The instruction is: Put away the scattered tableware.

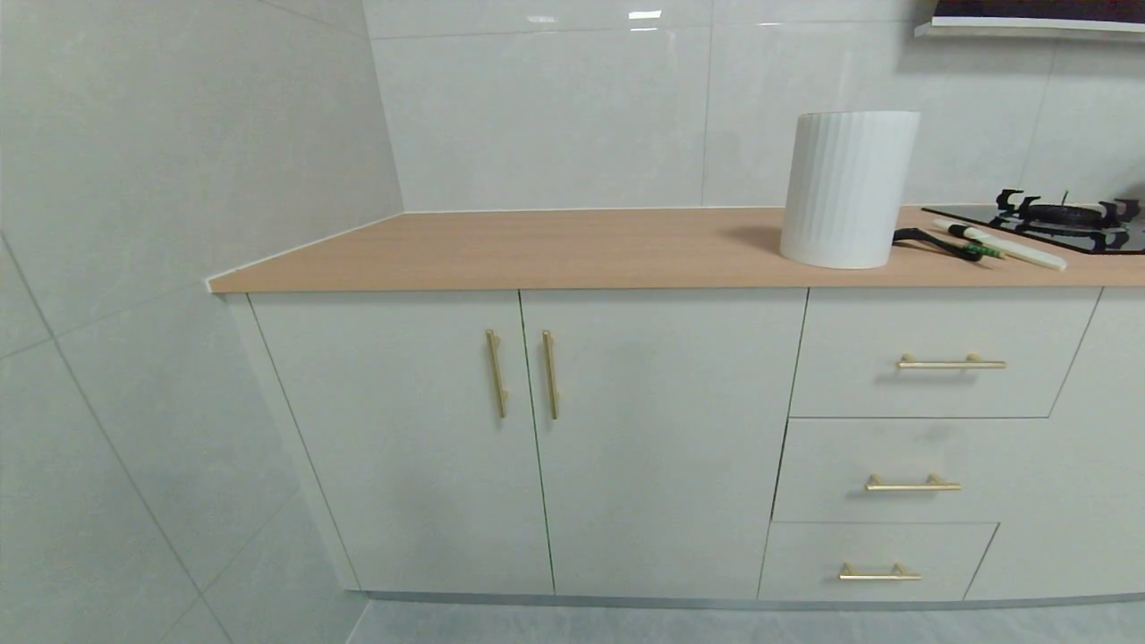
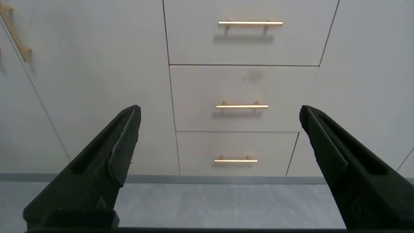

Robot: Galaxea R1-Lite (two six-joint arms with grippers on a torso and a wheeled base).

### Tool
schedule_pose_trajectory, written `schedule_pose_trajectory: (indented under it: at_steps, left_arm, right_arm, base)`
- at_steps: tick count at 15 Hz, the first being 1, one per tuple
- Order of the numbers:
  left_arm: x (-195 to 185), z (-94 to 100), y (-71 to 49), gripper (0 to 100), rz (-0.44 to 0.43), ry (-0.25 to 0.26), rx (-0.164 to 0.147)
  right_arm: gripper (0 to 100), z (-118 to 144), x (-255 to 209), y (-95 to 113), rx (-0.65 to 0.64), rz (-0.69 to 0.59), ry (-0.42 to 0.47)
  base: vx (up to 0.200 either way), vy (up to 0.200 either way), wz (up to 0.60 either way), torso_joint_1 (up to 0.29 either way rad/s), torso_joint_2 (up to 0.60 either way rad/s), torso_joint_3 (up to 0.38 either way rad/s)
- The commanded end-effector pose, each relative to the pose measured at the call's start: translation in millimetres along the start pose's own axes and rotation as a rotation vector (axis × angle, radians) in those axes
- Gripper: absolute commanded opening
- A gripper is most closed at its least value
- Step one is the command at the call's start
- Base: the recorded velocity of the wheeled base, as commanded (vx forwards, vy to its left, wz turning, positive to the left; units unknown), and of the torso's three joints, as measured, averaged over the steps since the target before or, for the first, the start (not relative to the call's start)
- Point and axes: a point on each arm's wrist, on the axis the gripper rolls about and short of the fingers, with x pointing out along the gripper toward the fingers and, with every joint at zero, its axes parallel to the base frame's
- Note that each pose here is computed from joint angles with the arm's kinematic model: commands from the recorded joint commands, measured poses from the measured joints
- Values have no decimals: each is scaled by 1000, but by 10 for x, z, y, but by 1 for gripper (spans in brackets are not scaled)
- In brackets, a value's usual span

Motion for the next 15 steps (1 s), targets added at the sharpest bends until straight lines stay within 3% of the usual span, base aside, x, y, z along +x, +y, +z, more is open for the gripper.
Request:
schedule_pose_trajectory:
  at_steps: [1, 11, 15]
  left_arm:
    - [0, 1, 0, 100, 1, -1, -1]
    - [0, 1, 0, 100, 1, -1, -2]
    - [0, 1, 0, 100, 1, -1, -4]
  right_arm:
    - [100, 0, 2, 0, -1, 1, 2]
    - [100, 0, 2, 0, 4, 1, 2]
    - [100, 0, 2, 0, 4, 1, 2]
  base:
    - [0, -200, 0, 2, 2, 7]
    - [0, -200, 0, 3, 0, 2]
    - [0, 0, 0, 0, 0, 0]
